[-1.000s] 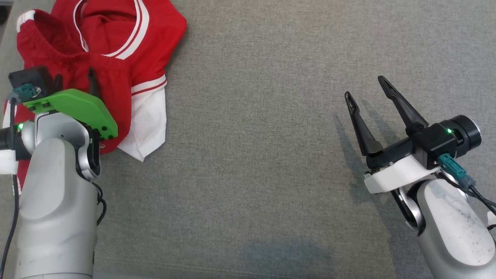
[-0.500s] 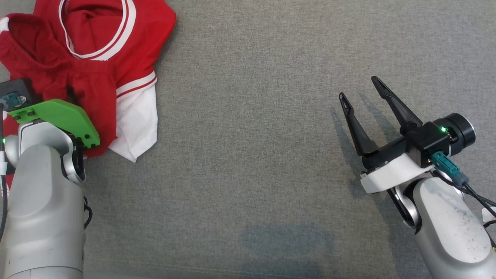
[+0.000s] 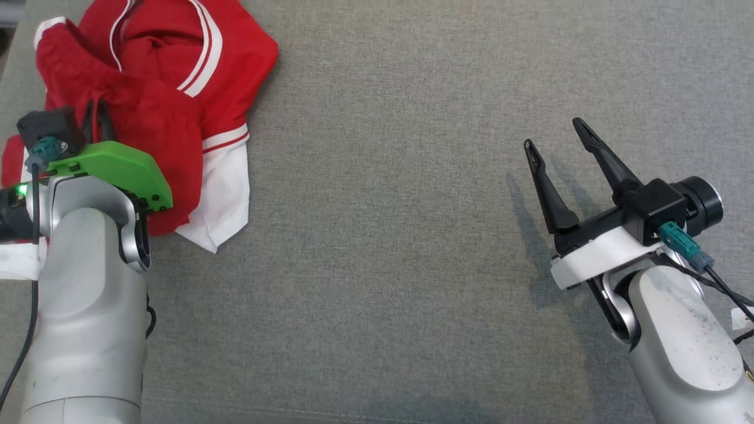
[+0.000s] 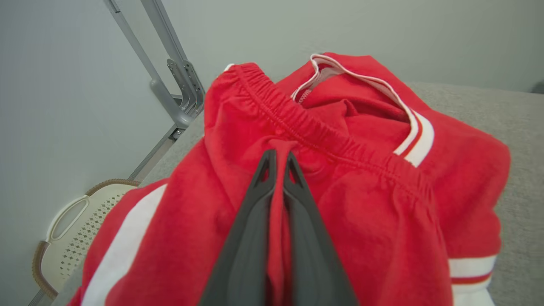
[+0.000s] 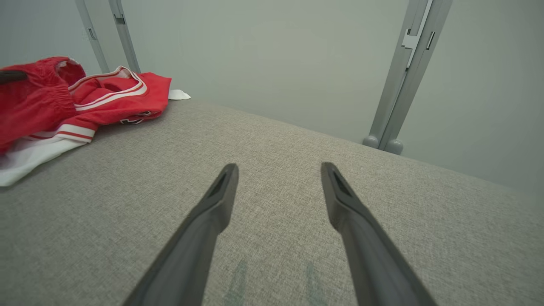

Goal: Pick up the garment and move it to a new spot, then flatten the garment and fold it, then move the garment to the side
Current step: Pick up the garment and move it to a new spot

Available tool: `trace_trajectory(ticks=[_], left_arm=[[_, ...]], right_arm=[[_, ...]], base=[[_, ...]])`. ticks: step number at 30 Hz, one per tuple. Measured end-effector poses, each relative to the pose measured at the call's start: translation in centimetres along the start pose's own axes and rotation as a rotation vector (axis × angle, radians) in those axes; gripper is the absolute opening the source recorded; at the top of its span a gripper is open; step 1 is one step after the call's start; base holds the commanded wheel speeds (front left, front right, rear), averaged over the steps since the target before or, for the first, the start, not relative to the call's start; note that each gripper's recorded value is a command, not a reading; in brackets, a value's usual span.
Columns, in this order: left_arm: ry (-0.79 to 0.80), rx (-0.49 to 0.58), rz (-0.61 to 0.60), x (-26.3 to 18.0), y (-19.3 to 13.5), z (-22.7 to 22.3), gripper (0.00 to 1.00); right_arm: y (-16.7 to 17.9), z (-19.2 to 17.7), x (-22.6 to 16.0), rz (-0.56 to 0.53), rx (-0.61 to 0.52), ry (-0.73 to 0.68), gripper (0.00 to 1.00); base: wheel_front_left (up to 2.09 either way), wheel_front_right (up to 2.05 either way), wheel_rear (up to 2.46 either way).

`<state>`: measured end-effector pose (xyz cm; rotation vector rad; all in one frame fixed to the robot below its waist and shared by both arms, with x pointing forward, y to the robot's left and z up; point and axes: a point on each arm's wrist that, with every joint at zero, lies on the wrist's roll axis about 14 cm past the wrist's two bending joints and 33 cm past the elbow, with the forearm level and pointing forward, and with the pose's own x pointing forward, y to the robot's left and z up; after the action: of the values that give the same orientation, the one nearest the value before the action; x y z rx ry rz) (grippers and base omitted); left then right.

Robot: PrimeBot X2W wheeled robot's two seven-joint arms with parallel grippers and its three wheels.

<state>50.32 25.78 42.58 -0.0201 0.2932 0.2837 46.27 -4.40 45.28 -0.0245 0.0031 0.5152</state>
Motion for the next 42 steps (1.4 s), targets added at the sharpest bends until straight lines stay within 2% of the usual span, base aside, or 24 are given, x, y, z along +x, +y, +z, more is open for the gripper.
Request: trace_trajectory(ticks=[7,13,19,25,30,31,34,35,42], left_arm=[[-0.241,0.031,-0.116,-1.7,-2.4,6.2,0.00],[-0.351,0.046,-0.248,-4.0,-5.7,10.3,0.00],[-0.483,0.044,-0.404,-6.9,-10.2,14.8,0.00],[-0.552,0.044,-0.562,-9.3,-15.6,16.8,0.00],[-0.561,0.062,-0.690,-11.2,-20.1,16.5,0.00],[-0.561,0.062,-0.690,-11.2,-20.1,16.5,0.00],[-0.501,0.069,-0.810,-12.8,-23.8,13.8,0.00],[-0.501,0.069,-0.810,-12.8,-23.8,13.8,0.00],[-0.327,0.057,-1.015,-16.2,-29.4,7.3,0.00]], right_arm=[[0.4,2.5,-0.4,-0.031,0.012,-0.049,1.00],[0.2,4.6,-1.7,-0.074,0.019,-0.088,1.00],[-0.9,5.7,-4.2,-0.140,0.013,-0.099,1.00],[-2.5,5.9,-7.3,-0.221,0.003,-0.093,1.00],[-3.6,6.3,-9.3,-0.282,0.002,-0.098,1.00],[-3.6,6.3,-9.3,-0.282,0.002,-0.098,1.00],[-4.2,6.3,-10.7,-0.321,0.008,-0.098,1.00],[-4.2,6.3,-10.7,-0.321,0.008,-0.098,1.00],[-5.4,5.9,-12.9,-0.384,0.008,-0.082,1.00]], base=[[0.00,0.00,0.00],[0.00,0.00,0.00],[0.00,0.00,0.00],[0.00,0.00,0.00],[0.00,0.00,0.00],[0.00,0.00,0.00],[0.00,0.00,0.00],[0.00,0.00,0.00],[0.00,0.00,0.00]])
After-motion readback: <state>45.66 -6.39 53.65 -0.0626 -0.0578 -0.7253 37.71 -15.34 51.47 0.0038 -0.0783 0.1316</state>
